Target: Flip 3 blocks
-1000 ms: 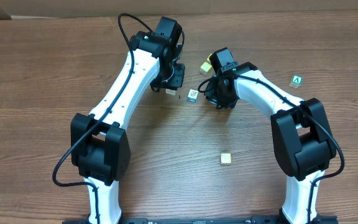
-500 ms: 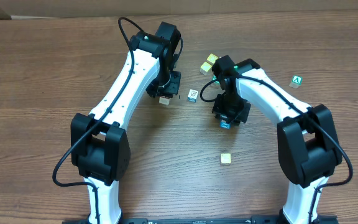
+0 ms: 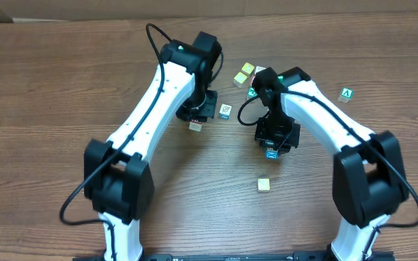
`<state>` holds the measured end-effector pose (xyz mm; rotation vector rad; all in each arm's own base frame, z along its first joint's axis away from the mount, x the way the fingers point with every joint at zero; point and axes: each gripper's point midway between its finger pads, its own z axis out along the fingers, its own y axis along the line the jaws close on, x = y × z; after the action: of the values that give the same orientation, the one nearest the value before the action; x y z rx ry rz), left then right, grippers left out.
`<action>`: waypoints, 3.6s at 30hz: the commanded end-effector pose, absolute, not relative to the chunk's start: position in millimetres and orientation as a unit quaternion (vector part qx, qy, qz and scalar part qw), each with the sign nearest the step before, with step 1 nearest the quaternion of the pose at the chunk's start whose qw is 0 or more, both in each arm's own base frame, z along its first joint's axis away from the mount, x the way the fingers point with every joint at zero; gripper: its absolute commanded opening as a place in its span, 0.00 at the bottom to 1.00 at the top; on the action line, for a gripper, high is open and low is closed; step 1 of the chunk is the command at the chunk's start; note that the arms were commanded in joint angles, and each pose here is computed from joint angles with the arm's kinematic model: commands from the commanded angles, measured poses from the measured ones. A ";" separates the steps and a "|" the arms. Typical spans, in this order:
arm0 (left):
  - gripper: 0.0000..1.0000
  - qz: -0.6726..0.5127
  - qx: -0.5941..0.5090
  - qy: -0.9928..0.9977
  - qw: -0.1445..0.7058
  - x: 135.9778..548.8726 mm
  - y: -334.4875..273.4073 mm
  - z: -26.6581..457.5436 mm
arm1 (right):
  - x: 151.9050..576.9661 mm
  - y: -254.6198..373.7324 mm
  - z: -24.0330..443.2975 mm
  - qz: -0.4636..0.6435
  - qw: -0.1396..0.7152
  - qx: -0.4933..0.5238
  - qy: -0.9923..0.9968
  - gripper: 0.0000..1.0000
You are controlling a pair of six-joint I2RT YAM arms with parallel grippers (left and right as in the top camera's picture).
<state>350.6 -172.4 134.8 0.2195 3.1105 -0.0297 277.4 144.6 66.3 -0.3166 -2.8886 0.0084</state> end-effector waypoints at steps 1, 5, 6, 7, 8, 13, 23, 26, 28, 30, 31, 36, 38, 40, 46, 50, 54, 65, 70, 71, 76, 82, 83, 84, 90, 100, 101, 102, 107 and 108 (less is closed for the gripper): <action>0.24 -0.006 0.042 0.997 0.063 341.2 -165.2 177.3 | 265.5 161.3 86.2 -0.028 0.102 -0.081 -0.991 0.27; 0.25 -0.004 0.039 0.998 0.059 334.4 -160.1 183.8 | 249.8 183.8 80.3 -0.040 0.111 -0.051 -0.992 0.27; 0.25 -0.003 0.038 0.998 0.055 333.2 -158.7 183.4 | 245.4 190.3 77.1 -0.043 0.113 -0.041 -0.992 0.27; 0.25 0.001 0.038 0.998 0.049 330.1 -157.0 182.8 | 235.4 200.1 69.5 -0.040 0.114 -0.023 -0.992 0.28; 0.25 0.002 0.039 0.998 0.046 328.9 -156.4 182.7 | 231.7 202.7 66.7 -0.038 0.115 -0.023 -0.992 0.28; 0.26 0.005 0.039 0.998 0.041 326.2 -155.1 182.4 | 216.4 207.4 54.6 -0.025 0.123 -0.031 -0.992 0.29; 0.27 0.005 0.039 0.998 0.040 325.9 -155.0 182.4 | 203.4 205.1 40.1 -0.016 0.133 -0.023 -0.991 0.34; 0.27 0.005 0.039 0.998 0.040 325.9 -155.0 182.4 | 201.3 203.6 38.6 -0.013 0.136 -0.023 -0.990 0.34; 0.28 0.005 0.039 0.998 0.040 325.9 -154.9 182.4 | 201.4 203.7 38.5 -0.013 0.136 -0.023 -0.990 0.34; 0.28 0.005 0.039 0.998 0.040 325.9 -154.9 182.4 | 201.5 203.9 38.5 -0.014 0.135 -0.023 -0.990 0.34; 0.28 0.005 0.039 0.998 0.040 326.0 -155.0 182.4 | 201.6 204.2 38.5 -0.015 0.135 -0.023 -0.990 0.34; 0.29 0.005 0.039 0.998 0.040 326.0 -155.1 182.4 | 200.9 203.9 38.5 -0.014 0.137 -0.023 -0.990 0.37; 0.29 0.005 0.039 0.998 0.040 325.9 -154.9 182.4 | 200.4 203.5 38.6 -0.013 0.138 -0.023 -0.990 0.39; 0.28 0.005 0.039 0.998 0.040 325.9 -154.9 182.4 | 199.8 203.2 38.8 -0.013 0.139 -0.024 -0.990 0.43; 0.29 0.004 0.039 0.998 0.041 326.3 -155.2 182.5 | 199.5 204.5 39.0 -0.016 0.141 -0.023 -0.990 0.46; 0.30 0.003 0.039 0.998 0.042 326.8 -155.6 182.5 | 208.1 205.0 48.0 -0.023 0.135 -0.025 -0.990 0.45; 0.29 0.000 0.040 0.998 0.040 325.6 -157.4 182.3 | 224.3 199.8 69.3 -0.034 0.132 -0.020 -0.990 0.46; 0.33 -0.009 0.046 0.999 -0.016 303.7 -165.6 136.5 | 257.4 160.7 96.2 -0.112 0.151 -0.027 -0.982 0.48; 0.37 -0.022 0.072 0.995 -0.065 275.4 -176.7 102.1 | 278.3 115.1 94.0 -0.102 0.135 -0.081 -0.982 0.49; 0.37 -0.017 0.074 0.995 -0.071 271.4 -175.6 95.3 | 281.5 104.8 93.4 -0.098 0.133 -0.095 -0.982 0.49; 0.36 -0.009 0.052 0.997 -0.056 270.2 -172.2 52.7 | 296.0 54.5 89.7 -0.074 0.113 -0.158 -0.978 1.00; 0.27 -0.012 0.043 0.999 0.024 300.1 -170.5 21.0 | 300.1 25.8 89.1 -0.074 0.108 -0.201 -0.971 1.00; 0.24 -0.015 0.042 0.999 0.030 301.4 -171.2 17.3 | 300.5 23.4 89.1 -0.075 0.107 -0.205 -0.970 1.00; 0.20 -0.015 0.038 0.999 0.030 299.2 -170.1 12.5 | 301.3 21.0 89.0 -0.076 0.105 -0.209 -0.969 1.00; 0.07 -0.025 0.021 0.999 -0.027 266.3 -166.2 -3.7 | 317.3 19.3 86.5 -0.081 0.073 -0.208 -0.972 1.00; 0.05 -0.092 0.025 0.992 -0.086 235.6 -187.6 -9.6 | 380.1 17.0 87.3 -0.103 -0.055 -0.196 -0.974 1.00; 0.05 -0.100 0.028 0.990 -0.091 232.7 -191.7 -8.8 | 385.9 16.8 88.2 -0.105 -0.066 -0.195 -0.973 1.00; 0.07 -0.105 0.030 0.990 -0.094 230.2 -194.8 -8.2 | 391.4 16.5 89.2 -0.106 -0.078 -0.194 -0.972 1.00; 0.13 -0.120 0.035 0.986 -0.114 215.2 -210.9 -5.6 | 415.6 15.6 95.2 -0.114 -0.128 -0.188 -0.967 1.00; 0.13 -0.122 0.039 0.985 -0.118 211.8 -214.0 -5.1 | 417.8 15.5 95.8 -0.115 -0.132 -0.187 -0.967 1.00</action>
<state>233.9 -202.4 -1.1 0.1352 3.2829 -0.3595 406.4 18.0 82.5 -0.6488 -3.2593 -0.3888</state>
